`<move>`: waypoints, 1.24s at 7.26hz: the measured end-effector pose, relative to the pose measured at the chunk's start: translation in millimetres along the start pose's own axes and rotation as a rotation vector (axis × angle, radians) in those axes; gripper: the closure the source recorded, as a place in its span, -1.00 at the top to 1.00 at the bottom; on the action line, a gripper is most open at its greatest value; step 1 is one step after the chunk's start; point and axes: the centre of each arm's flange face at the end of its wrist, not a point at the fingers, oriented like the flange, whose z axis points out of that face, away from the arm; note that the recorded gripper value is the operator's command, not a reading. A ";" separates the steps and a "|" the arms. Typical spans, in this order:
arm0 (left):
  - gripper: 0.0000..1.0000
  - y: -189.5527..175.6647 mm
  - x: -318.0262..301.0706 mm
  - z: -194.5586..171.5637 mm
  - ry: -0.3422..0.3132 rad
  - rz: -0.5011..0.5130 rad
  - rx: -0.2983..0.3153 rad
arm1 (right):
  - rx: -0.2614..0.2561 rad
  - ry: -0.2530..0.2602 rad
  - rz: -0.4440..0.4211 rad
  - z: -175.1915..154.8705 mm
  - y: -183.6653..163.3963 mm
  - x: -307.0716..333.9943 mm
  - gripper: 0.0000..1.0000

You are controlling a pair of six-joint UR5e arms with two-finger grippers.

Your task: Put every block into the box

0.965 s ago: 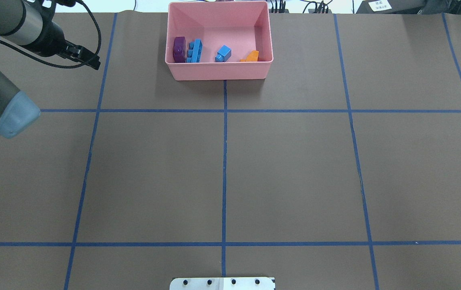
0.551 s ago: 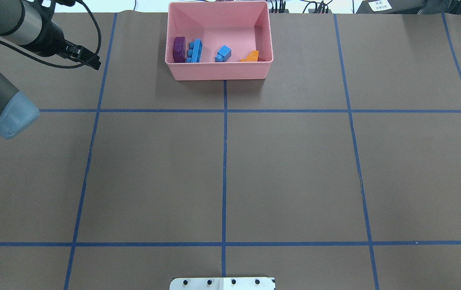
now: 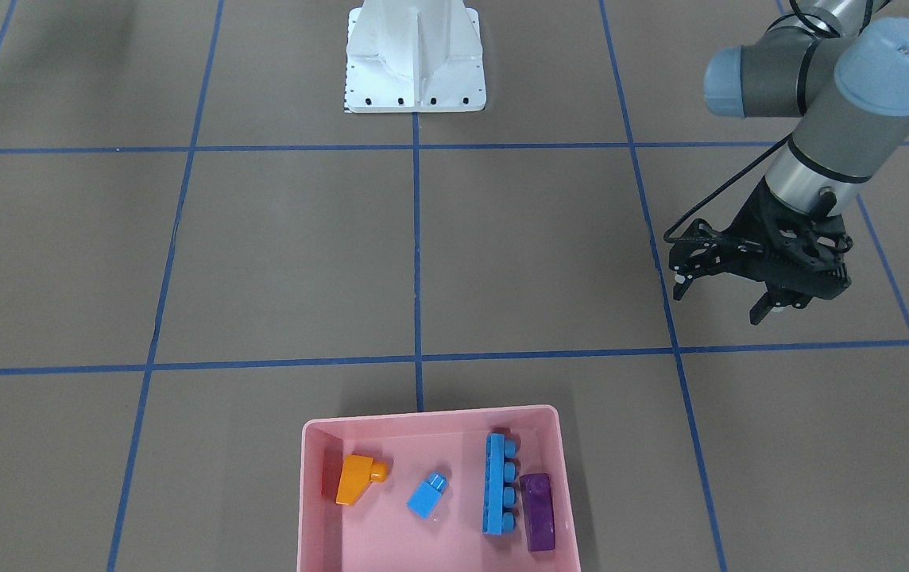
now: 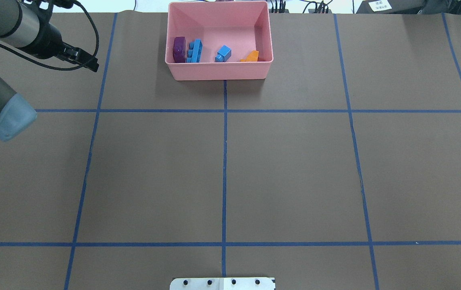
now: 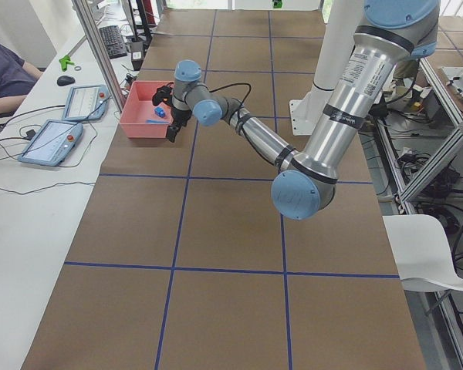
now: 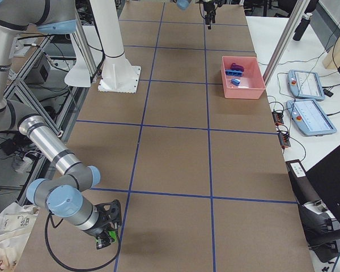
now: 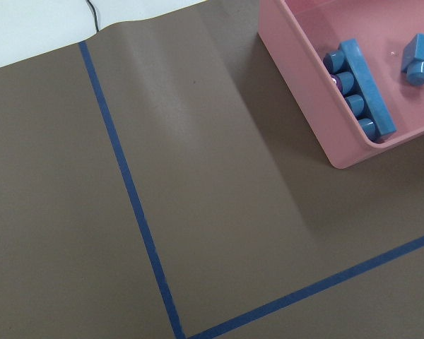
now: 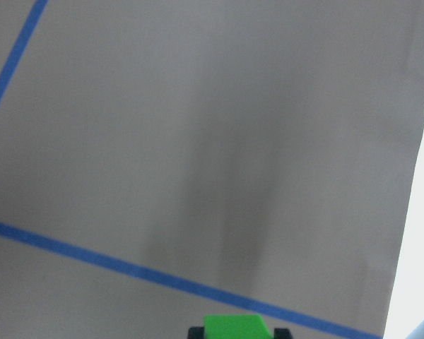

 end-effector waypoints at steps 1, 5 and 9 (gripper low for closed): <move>1.00 6.9 -4.2 -0.1 -0.003 -0.003 -0.006 | 0.001 -0.002 0.038 -33.2 -63.2 15.9 -1.00; 1.00 71.3 -44.9 -13.2 -0.017 0.038 -0.058 | 0.018 -0.068 0.203 -80.9 -322.9 -46.1 -1.00; 1.00 86.3 -146.6 -78.6 0.013 0.084 -0.103 | 0.021 -0.208 0.310 -84.7 -520.5 -252.2 -1.00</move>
